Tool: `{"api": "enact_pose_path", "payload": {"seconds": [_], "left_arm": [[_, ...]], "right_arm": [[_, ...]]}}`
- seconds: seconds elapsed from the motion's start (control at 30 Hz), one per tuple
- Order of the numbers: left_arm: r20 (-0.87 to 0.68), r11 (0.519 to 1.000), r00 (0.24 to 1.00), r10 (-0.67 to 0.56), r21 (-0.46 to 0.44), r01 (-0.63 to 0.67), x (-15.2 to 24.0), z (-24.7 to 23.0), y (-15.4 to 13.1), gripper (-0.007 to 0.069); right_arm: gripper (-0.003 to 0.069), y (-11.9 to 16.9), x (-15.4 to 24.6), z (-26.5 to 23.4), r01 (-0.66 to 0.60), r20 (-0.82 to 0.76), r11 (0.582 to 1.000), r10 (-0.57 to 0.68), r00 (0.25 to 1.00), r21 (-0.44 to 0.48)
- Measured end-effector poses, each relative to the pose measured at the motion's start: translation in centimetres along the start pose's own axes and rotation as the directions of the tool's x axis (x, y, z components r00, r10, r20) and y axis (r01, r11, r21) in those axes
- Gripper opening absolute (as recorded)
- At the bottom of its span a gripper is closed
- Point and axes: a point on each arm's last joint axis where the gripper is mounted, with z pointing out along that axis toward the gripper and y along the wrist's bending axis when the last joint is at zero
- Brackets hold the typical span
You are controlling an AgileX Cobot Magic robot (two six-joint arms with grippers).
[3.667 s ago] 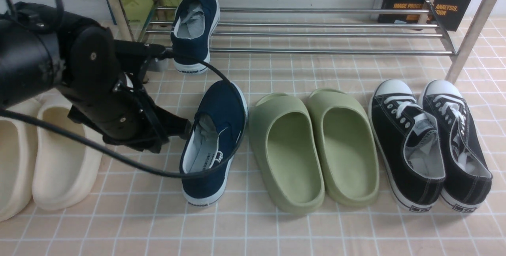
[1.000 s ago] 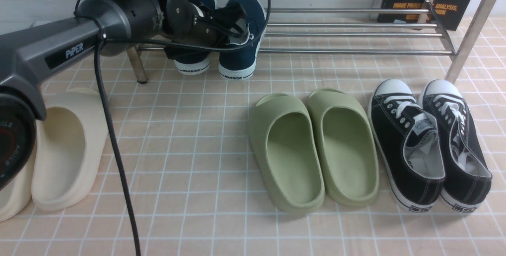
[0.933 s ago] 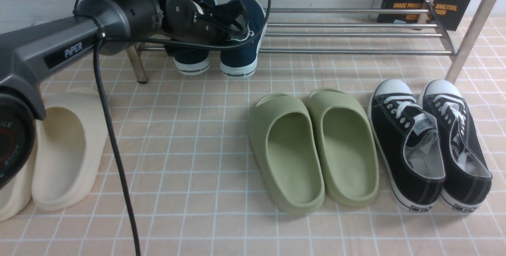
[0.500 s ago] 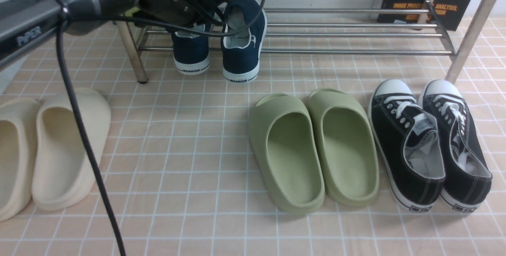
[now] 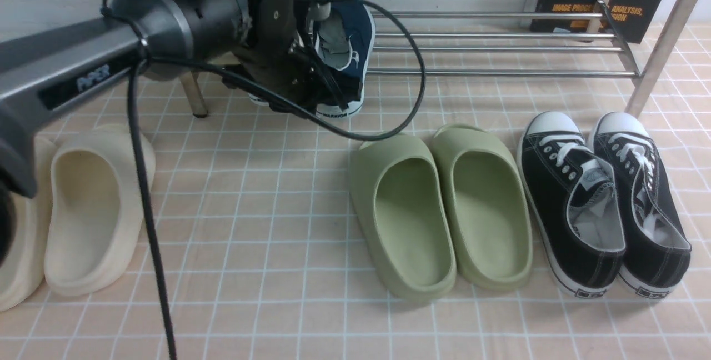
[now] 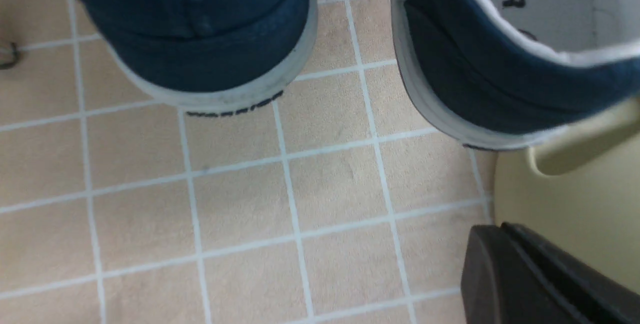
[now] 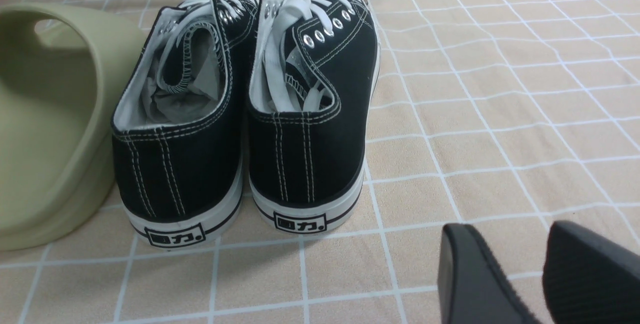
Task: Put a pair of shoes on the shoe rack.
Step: Use the left arm to put a shoe into the shoe rack
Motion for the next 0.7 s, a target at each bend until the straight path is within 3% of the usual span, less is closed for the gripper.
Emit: {"api": "enact_pose_path", "payload": {"seconds": [0.13,0.4,0.7], "left_arm": [[0.022,1.000,1.000,0.001,-0.003,-0.001,-0.1,1.8,0.0,0.0002],[0.171,0.997,0.984,-0.047,-0.053,0.057,-5.2,0.8,1.1,0.0004],[0.118,0.991,0.991,-0.055,-0.112,0.069,-6.4,0.8,2.4,0.0005]], "right_arm": [[0.0238,0.0,0.0,0.0,0.000,0.000,1.000,0.000,1.000,0.000],[0.0238,0.0,0.0,0.0,0.000,0.000,1.000,0.000,1.000,0.000],[0.0238,0.0,0.0,0.0,0.000,0.000,1.000,0.000,1.000,0.000]]}}
